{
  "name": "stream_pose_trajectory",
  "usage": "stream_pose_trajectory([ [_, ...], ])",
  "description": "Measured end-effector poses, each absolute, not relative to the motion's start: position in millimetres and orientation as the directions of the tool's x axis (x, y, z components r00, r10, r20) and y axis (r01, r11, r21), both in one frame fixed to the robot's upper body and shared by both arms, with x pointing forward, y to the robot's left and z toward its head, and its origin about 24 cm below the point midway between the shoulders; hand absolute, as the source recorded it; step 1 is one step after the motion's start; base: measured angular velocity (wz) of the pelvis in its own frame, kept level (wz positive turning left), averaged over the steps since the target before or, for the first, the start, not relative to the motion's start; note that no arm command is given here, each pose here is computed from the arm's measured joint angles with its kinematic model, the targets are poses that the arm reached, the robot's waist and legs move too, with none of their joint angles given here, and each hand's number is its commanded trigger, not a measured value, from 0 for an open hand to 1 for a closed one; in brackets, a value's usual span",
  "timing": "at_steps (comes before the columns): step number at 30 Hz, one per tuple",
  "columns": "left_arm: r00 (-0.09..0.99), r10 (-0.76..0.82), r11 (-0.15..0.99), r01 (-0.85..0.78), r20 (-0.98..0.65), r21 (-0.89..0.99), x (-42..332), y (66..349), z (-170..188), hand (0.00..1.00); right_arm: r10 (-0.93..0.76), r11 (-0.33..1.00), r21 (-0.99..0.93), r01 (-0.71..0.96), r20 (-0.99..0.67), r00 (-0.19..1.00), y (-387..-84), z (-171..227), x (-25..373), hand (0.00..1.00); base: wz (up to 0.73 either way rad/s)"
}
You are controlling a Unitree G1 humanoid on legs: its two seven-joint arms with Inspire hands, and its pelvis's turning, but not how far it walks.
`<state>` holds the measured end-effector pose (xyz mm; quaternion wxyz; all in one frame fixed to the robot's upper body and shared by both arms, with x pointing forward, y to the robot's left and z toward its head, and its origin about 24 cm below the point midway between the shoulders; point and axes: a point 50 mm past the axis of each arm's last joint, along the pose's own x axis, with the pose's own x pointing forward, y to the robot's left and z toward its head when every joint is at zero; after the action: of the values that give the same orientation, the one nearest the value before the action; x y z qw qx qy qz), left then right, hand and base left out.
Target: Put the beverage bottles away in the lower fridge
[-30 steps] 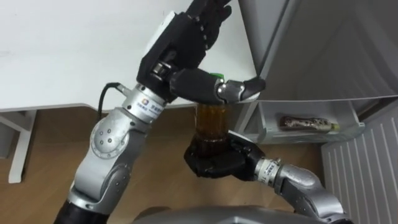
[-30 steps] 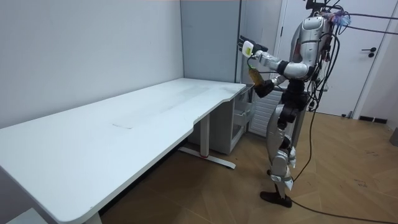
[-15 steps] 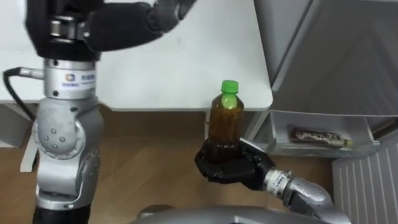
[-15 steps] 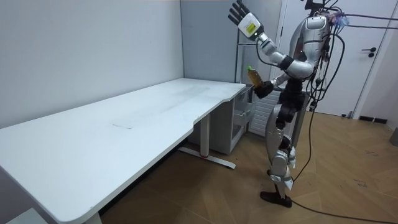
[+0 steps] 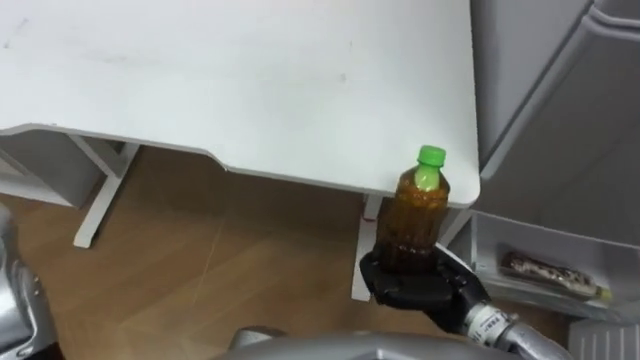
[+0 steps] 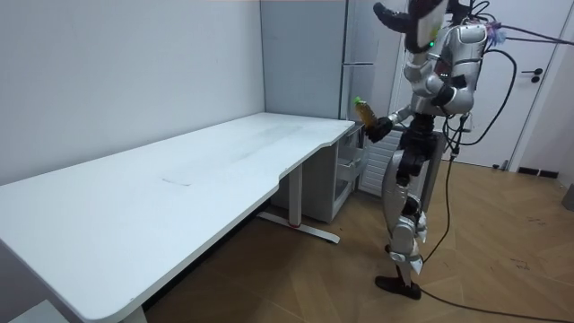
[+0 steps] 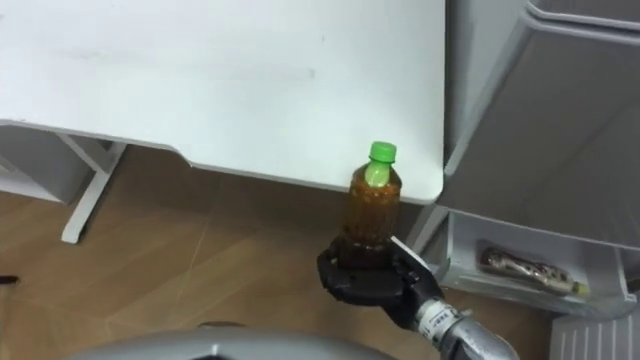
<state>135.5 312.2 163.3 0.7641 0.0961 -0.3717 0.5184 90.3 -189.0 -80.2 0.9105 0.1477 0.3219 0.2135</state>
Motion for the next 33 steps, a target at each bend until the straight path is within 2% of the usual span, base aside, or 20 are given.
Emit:
stream_pose_trajectory([
  [3,0.128,0.842,0.287,-0.929,0.523,-0.235,122,335,131,0.00,0.441,0.889,0.375,-0.265,-0.538,0.719,-190,-76,96,1.00,0.00],
  [7,0.037,0.970,0.080,-0.982,0.238,-0.173,99,357,71,0.00,0.366,0.920,0.331,-0.209,-0.537,0.760,-188,-72,105,1.00,0.04],
  [10,-0.008,1.000,-0.008,-1.000,0.022,-0.030,78,353,20,0.00,0.284,0.947,0.288,-0.141,-0.554,0.782,-189,-72,110,1.00,0.00],
  [13,-0.036,0.988,-0.021,-0.995,-0.151,0.095,67,337,-22,0.00,0.228,0.966,0.233,-0.116,-0.546,0.806,-189,-65,122,1.00,0.00],
  [18,-0.071,0.945,0.036,-0.947,-0.318,0.319,43,309,-75,0.00,0.222,0.975,0.148,-0.167,-0.549,0.806,-178,-60,130,1.00,-0.10],
  [20,-0.056,0.930,0.104,-0.909,-0.364,0.404,31,301,-91,0.00,0.223,0.975,0.109,-0.195,-0.550,0.805,-178,-59,133,1.00,-0.18],
  [23,0.003,0.885,0.275,-0.811,-0.466,0.517,12,283,-116,0.00,0.213,0.975,0.068,-0.210,-0.530,0.820,-176,-54,139,1.00,-0.09],
  [28,0.032,0.815,0.431,-0.701,-0.579,0.568,-11,270,-133,0.00,0.140,0.977,-0.076,-0.200,-0.479,0.866,-186,-40,152,1.00,-0.03],
  [33,0.154,0.749,0.571,-0.643,-0.644,0.510,3,263,-140,0.00,-0.037,0.963,-0.264,-0.059,-0.344,0.938,-210,-18,173,1.00,-0.10],
])
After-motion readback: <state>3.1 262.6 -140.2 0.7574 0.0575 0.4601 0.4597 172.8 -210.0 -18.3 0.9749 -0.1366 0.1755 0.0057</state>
